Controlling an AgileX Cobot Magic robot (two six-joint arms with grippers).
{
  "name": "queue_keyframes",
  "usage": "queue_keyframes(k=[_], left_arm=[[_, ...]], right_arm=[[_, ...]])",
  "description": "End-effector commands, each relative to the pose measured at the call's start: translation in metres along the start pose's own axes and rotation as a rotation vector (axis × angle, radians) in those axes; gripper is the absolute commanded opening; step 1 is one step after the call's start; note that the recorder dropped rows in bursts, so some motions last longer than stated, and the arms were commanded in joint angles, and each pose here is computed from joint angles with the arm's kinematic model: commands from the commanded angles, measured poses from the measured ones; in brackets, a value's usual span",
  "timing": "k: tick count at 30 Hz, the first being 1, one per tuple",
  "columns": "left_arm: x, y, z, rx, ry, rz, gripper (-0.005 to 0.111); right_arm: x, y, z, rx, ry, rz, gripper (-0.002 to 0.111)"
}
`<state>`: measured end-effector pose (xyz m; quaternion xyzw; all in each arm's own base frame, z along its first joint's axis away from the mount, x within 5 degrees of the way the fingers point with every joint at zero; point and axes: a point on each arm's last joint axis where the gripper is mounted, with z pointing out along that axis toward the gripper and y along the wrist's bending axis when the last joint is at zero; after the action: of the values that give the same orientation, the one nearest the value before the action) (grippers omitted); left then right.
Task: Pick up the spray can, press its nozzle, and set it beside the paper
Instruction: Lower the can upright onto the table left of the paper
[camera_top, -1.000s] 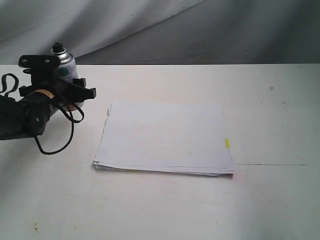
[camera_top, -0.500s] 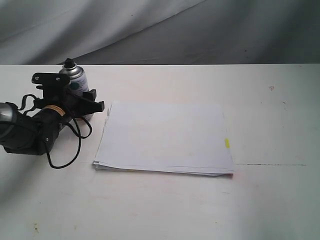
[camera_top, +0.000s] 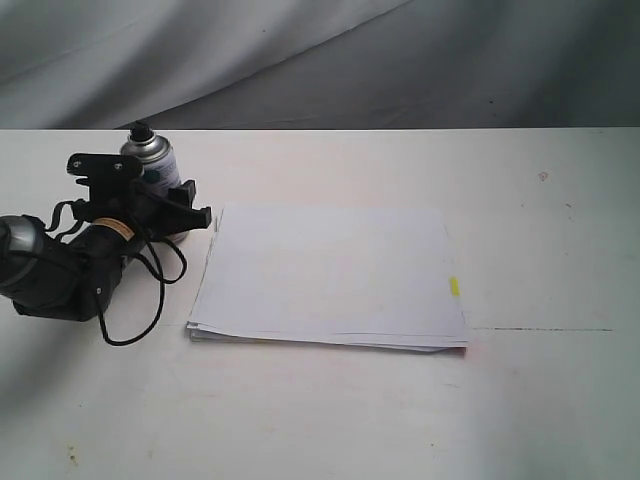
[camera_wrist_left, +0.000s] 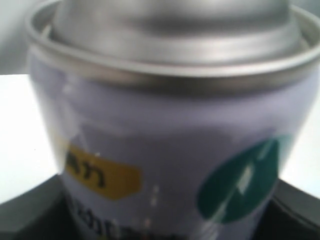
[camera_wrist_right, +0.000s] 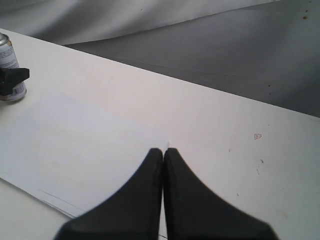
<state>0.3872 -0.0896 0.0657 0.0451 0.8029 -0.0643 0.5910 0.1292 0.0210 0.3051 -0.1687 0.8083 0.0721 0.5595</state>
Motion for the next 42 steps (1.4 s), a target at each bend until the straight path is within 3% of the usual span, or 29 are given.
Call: queue_keyframes(k=[1,20,23,26,27,30,35,38,39,42], left_arm=[[-0.006,0.001,0.002,-0.009,-0.071,-0.038,0.0],[0.0,0.002,0.002,-0.022,-0.025,-0.049,0.002],[0.002,0.003,0.002,-0.024,-0.001,-0.048,0.012],[0.003,0.003,0.002,-0.024,0.009,-0.048,0.03],[0.003,0.003,0.002,-0.024,0.009,-0.048,0.043],[0.003,0.003,0.002,-0.024,0.009,-0.048,0.057],[0.003,0.002,0.002,-0.021,0.009,-0.041,0.06],[0.002,0.0,0.002,0.007,-0.005,0.042,0.064],[0.001,0.0,0.002,0.002,-0.003,0.04,0.075],[0.005,0.005,0.001,-0.052,0.064,-0.004,0.091]], right_arm=[[0.0,0.0,0.0,0.006,-0.007,-0.005,0.0],[0.0,0.0,0.0,0.006,-0.007,-0.012,0.0],[0.0,0.0,0.0,0.006,-0.007,-0.012,0.0],[0.0,0.0,0.0,0.006,-0.007,-0.012,0.0],[0.0,0.0,0.0,0.006,-0.007,-0.012,0.0],[0.0,0.0,0.0,0.006,-0.007,-0.012,0.0],[0.0,0.0,0.0,0.006,-0.007,-0.012,0.0],[0.0,0.0,0.0,0.006,-0.007,-0.012,0.0],[0.0,0.0,0.0,0.006,-0.007,-0.012,0.0],[0.0,0.0,0.0,0.006,-0.007,-0.012,0.0]])
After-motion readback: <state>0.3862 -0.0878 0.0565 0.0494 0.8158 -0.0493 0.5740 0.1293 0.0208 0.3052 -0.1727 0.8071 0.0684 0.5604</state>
